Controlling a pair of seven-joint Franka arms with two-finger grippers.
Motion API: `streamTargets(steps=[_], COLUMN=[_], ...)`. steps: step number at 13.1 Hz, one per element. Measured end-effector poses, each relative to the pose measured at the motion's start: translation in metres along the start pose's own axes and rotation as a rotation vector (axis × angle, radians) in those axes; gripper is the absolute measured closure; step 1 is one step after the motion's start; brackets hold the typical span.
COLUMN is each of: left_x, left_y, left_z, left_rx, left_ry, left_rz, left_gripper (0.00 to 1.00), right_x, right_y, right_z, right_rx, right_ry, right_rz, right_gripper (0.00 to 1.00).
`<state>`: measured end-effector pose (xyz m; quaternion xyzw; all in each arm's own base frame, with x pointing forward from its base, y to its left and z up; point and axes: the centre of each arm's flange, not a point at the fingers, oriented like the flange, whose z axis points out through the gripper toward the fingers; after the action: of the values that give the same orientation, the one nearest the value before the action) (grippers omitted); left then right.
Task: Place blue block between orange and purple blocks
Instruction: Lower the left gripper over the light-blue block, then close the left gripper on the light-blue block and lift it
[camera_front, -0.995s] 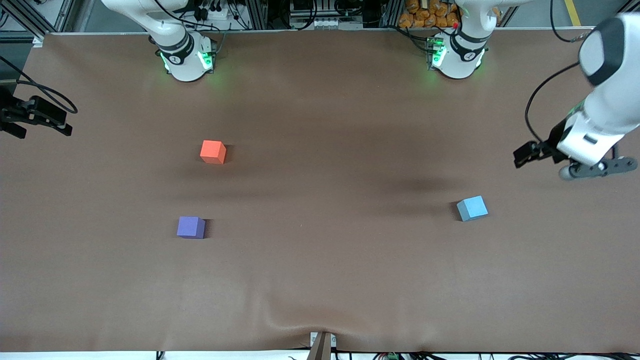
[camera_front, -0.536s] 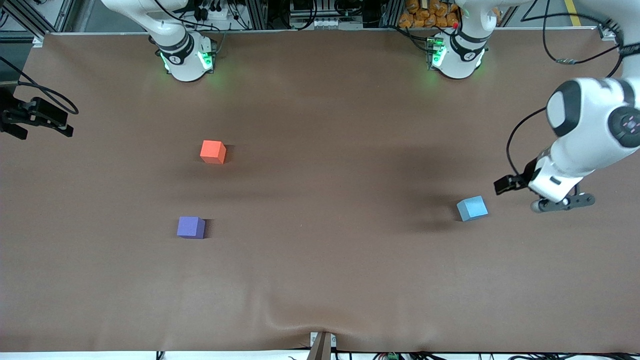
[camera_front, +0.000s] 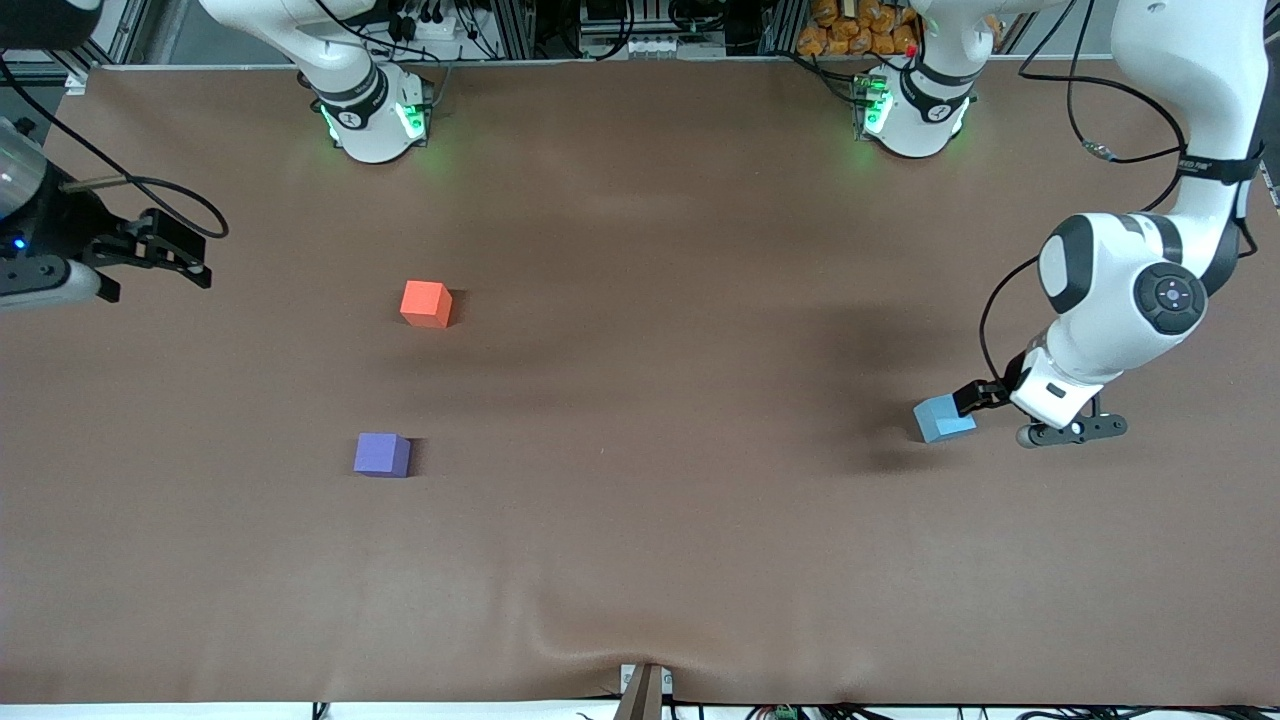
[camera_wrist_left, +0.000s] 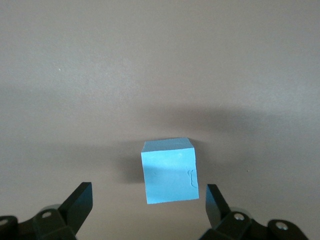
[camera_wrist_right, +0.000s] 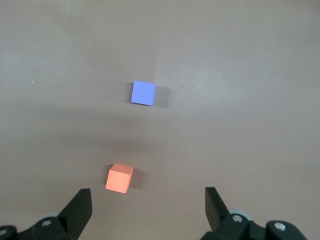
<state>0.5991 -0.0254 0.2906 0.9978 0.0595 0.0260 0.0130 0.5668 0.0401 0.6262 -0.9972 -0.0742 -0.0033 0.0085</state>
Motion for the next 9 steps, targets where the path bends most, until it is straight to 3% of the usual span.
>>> streamTargets(steps=[9], left_x=[-0.008], left_y=[0.007], left_z=[0.063], left_rx=[-0.019], left_ry=[0.008], left_rz=[0.01], left_gripper=[0.0], right_x=[0.001], right_y=[0.008], right_z=[0.009], right_rx=[0.0], right_ry=[-0.019], right_rz=[0.015], right_gripper=[0.0])
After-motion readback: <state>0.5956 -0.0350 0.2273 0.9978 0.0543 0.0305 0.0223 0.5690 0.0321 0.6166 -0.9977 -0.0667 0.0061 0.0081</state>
